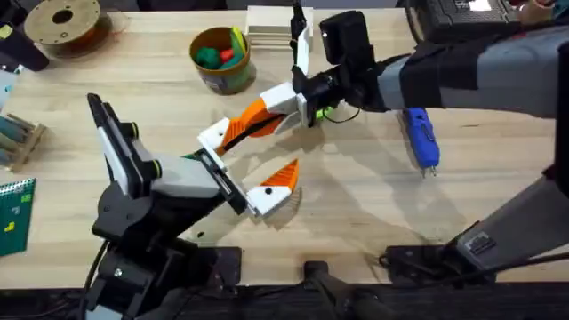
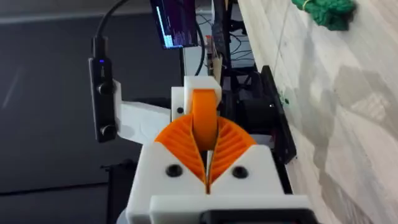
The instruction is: Pick up the gripper from the table and insert it into the empty holder that is missing its gripper. Then pick up a screw, insert it into the mounting hole, and use the screwdriver to tighten it. Finally, clean up the table by picking up the vegetable and placing it into the bucket.
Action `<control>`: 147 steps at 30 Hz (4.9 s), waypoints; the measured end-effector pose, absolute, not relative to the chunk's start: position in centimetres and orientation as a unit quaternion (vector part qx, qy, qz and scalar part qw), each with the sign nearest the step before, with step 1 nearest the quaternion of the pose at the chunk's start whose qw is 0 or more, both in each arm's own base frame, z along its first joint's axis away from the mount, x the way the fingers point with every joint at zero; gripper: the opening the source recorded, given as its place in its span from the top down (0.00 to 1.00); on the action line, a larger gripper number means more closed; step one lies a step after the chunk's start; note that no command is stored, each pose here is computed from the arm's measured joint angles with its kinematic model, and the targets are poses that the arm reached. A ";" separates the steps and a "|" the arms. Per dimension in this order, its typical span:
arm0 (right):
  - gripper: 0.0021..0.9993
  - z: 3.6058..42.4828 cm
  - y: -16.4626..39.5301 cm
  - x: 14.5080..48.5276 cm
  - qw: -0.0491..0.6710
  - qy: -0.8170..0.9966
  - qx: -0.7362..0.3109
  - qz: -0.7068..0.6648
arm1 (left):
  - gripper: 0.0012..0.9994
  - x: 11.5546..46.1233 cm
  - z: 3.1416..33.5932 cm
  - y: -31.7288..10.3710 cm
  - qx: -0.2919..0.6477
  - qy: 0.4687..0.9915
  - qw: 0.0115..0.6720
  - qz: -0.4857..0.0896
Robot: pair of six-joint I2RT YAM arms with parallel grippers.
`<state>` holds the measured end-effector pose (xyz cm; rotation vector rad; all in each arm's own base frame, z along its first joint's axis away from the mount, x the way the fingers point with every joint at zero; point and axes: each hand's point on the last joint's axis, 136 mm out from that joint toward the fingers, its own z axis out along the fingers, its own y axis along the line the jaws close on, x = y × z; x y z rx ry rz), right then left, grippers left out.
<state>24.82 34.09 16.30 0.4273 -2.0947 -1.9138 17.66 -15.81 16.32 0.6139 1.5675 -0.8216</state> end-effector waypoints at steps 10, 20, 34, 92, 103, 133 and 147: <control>0.94 16.3 34.1 24.8 0.137 -0.722 0.149 -0.661 | 0.01 17.7 16.3 -15.8 0.264 0.674 0.593 -0.353; 0.25 15.6 34.1 25.0 0.136 -0.727 0.142 -0.657 | 0.01 16.9 16.4 -16.4 0.284 0.665 0.586 -0.366; 0.20 15.7 32.4 29.4 0.056 -0.742 0.118 -0.658 | 0.01 16.7 16.4 -16.6 0.291 0.662 0.584 -0.370; 0.61 7.3 25.1 34.5 -0.103 -0.912 0.392 -0.065 | 0.01 16.7 16.4 -16.6 0.292 0.661 0.584 -0.369; 0.68 5.8 24.7 34.8 -0.091 -0.914 0.392 -0.049 | 0.01 16.7 16.4 -16.6 0.292 0.661 0.584 -0.369; 0.99 7.8 24.3 35.2 -0.102 -0.915 0.388 -0.042 | 0.01 16.7 16.4 -16.6 0.292 0.661 0.584 -0.369; 0.99 16.2 25.3 33.6 -0.098 -0.910 0.392 -0.091 | 0.01 16.7 16.4 -16.6 0.292 0.661 0.584 -0.369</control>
